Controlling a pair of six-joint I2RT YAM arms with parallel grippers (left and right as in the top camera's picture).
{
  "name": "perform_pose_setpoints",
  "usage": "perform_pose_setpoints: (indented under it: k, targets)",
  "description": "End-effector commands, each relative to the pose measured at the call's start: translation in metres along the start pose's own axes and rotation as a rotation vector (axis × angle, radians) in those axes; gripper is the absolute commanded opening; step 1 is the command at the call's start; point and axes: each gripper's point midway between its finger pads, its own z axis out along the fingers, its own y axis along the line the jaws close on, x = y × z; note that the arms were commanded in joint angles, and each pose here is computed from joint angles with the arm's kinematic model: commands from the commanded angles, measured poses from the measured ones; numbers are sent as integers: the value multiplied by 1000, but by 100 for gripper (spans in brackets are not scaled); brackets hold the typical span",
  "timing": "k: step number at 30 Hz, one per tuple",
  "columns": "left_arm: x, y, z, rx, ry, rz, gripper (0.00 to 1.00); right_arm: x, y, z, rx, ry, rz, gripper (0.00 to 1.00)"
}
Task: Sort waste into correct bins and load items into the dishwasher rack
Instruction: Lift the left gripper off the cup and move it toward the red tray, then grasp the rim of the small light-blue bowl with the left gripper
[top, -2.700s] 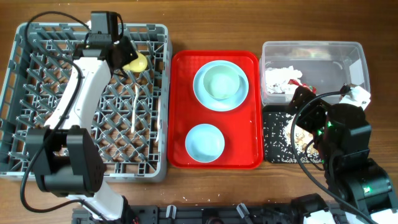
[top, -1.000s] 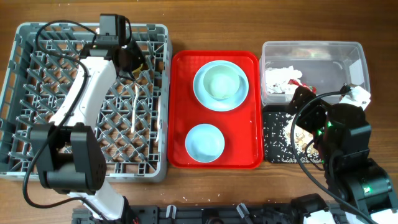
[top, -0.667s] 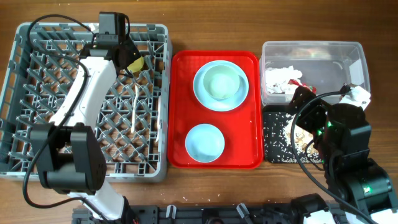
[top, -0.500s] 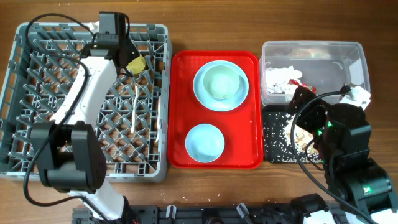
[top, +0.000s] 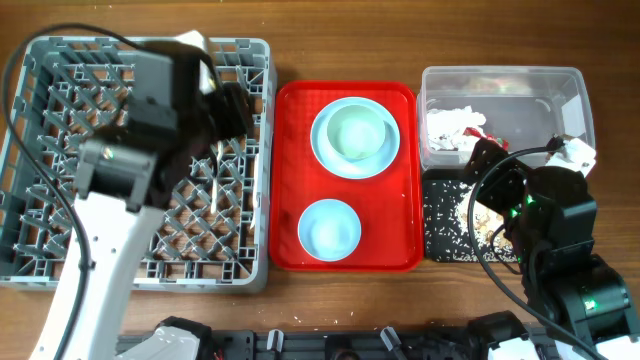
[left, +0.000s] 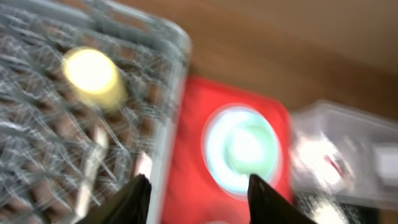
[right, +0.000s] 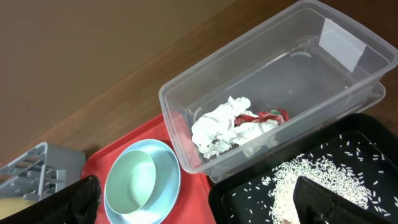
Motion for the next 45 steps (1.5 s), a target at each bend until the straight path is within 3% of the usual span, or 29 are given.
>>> perform_pose_setpoints:
  k: [1,4,9,14,21,27,37,45]
  targets:
    - [83,-42,17,71,290,82,36,-7,0,-4,3,-26,13,100]
    - [152,-69,45,85,446,224,35,-7,0,-4,3,-26,13,100]
    - [256,-102,95,57,626,335,33,-7,0,-4,3,-26,13,100]
    - [318,-100,124,-39,702,484,35,-7,0,-4,2,-26,13,100]
    - [322,-88,131,-106,690,520,32,-7,0,-4,2,-26,13,100]
    - [314,-85,136,-135,647,532,36,-7,0,-4,2,-26,13,100]
    - [285,-77,136,-108,675,396,31,-7,0,-4,2,-26,13,100]
    - [280,-76,134,-107,665,402,32,-7,0,-4,2,-26,13,100]
